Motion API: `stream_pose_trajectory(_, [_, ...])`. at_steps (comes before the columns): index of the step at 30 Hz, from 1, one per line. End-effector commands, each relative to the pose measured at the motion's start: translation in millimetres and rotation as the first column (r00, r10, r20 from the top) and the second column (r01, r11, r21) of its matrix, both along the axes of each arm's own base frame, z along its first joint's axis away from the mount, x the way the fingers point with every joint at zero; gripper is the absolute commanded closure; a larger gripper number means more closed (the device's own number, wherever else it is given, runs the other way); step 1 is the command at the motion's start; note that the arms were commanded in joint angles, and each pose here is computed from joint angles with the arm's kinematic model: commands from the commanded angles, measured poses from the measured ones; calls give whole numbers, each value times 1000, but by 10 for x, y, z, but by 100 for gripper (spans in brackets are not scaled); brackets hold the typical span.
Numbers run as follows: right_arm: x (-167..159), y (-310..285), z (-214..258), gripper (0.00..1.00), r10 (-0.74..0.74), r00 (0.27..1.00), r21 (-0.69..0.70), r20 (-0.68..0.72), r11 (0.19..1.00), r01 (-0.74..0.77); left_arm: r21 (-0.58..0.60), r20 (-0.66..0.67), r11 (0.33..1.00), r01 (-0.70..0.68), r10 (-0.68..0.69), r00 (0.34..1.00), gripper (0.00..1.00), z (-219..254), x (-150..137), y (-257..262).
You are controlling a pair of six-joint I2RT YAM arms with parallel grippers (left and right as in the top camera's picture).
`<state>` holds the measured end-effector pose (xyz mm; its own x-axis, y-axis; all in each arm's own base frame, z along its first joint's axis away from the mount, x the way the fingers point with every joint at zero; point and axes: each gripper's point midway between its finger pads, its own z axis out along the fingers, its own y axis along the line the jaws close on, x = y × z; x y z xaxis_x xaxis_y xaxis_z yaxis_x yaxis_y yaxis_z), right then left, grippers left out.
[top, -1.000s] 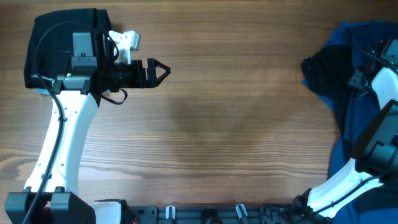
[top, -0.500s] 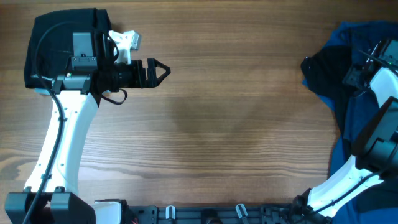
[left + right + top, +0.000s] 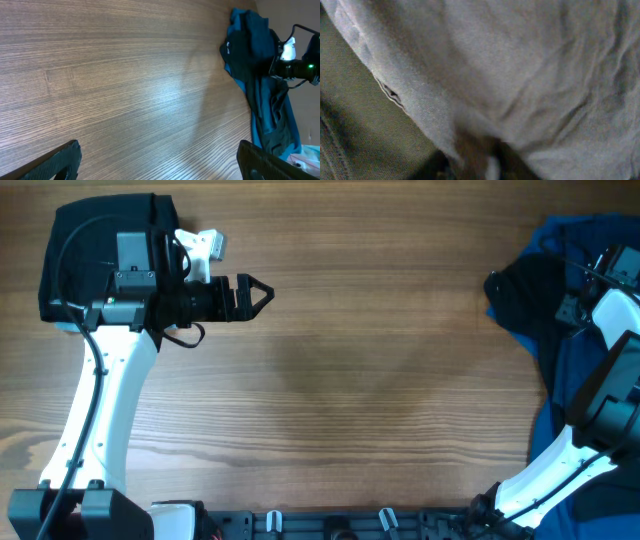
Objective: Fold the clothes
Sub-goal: 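Grasp the blue denim shorts with the right gripper, then drag the blue shorts left onto the table center with the right gripper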
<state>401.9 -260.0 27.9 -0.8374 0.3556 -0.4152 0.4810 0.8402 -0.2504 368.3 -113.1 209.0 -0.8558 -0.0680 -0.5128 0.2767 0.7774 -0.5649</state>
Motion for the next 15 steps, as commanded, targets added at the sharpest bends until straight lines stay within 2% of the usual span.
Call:
stream_pose_trajectory(1, [-56,-28,-115,96,-8,1000,-8,-31,1000,8,-13,17,1000,9,-9,1000,0,63,17,-8])
stream_pose_trajectory(6, [-1,-55,-18,96,-12,1000,-21,-2,1000,12,-13,17,1000,9,-9,1000,0,64,17,-8])
stream_pose_trajectory(11, [144,-86,516,96,-3,995,-51,104,999,9,-13,17,1000,9,-9,1000,0,63,17,-8])
stream_pose_trajectory(15, [292,114,913,96,61,975,-32,214,998,-56,-13,17,1000,9,-9,1000,0,64,17,-8])
